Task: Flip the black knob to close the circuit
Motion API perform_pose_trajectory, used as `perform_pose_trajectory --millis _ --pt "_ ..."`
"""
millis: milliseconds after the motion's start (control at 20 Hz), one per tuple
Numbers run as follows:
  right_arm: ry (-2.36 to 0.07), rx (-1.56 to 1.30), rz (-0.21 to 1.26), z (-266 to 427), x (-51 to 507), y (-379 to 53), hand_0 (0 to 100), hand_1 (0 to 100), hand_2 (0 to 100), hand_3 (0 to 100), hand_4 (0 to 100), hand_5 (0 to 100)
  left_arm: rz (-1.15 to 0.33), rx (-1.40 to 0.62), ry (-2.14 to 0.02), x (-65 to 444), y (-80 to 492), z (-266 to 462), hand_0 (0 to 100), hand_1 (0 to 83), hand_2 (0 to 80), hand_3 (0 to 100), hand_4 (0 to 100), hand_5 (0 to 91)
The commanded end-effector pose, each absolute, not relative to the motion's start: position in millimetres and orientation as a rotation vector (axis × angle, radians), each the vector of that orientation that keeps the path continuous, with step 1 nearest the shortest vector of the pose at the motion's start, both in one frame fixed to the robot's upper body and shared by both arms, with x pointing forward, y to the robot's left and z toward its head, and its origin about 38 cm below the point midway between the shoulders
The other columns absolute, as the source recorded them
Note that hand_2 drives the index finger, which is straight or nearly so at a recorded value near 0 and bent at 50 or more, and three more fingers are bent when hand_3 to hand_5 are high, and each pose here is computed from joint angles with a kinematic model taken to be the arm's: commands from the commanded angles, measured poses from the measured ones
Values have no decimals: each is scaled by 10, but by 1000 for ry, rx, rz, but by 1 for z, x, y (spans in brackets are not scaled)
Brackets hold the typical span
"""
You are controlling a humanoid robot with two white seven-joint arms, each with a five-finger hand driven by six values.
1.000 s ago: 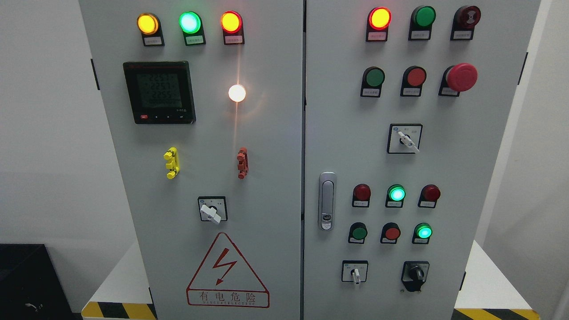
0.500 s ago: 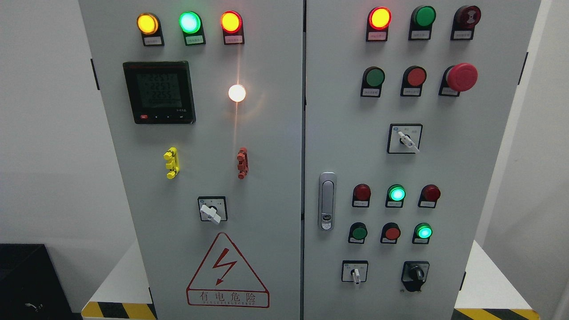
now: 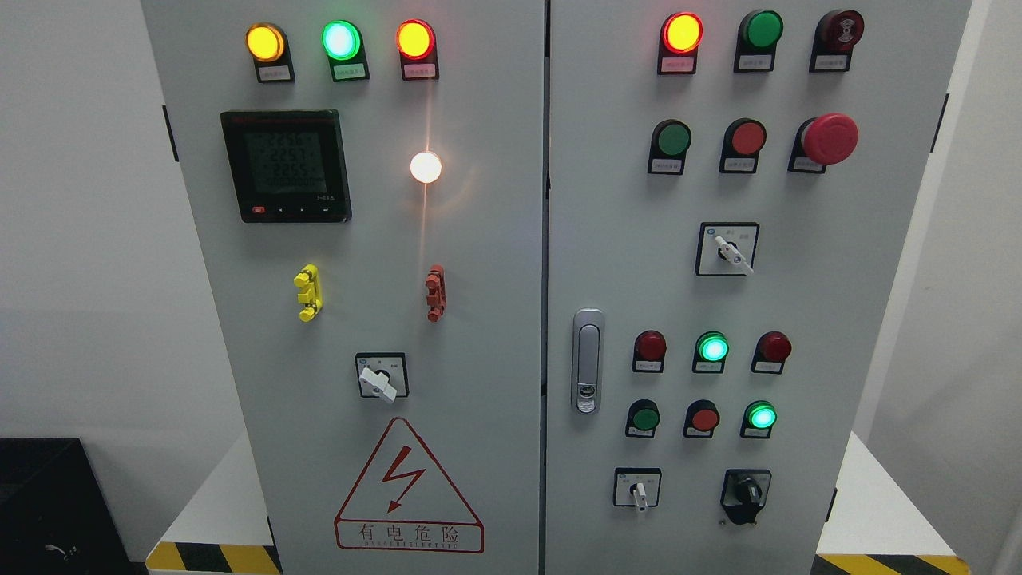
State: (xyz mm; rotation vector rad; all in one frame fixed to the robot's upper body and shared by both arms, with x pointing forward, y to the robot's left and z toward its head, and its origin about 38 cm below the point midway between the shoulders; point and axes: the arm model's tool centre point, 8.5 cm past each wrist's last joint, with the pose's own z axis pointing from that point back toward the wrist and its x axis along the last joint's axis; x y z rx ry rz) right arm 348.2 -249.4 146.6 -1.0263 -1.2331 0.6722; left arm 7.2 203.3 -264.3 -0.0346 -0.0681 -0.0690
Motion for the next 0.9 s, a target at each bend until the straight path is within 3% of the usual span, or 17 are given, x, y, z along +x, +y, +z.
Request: perform_pose_trajectory --millis 0,850 --pt "-1213 -1049 672 149 364 -248 0 0 854 1000 918 994 -67 -38 -71 1 202 -265 120 556 0 0 0 0" --pt "-1157 -1063 671 156 405 -252 0 0 854 1000 915 990 -67 -38 -71 1 202 -265 120 556 0 0 0 0"
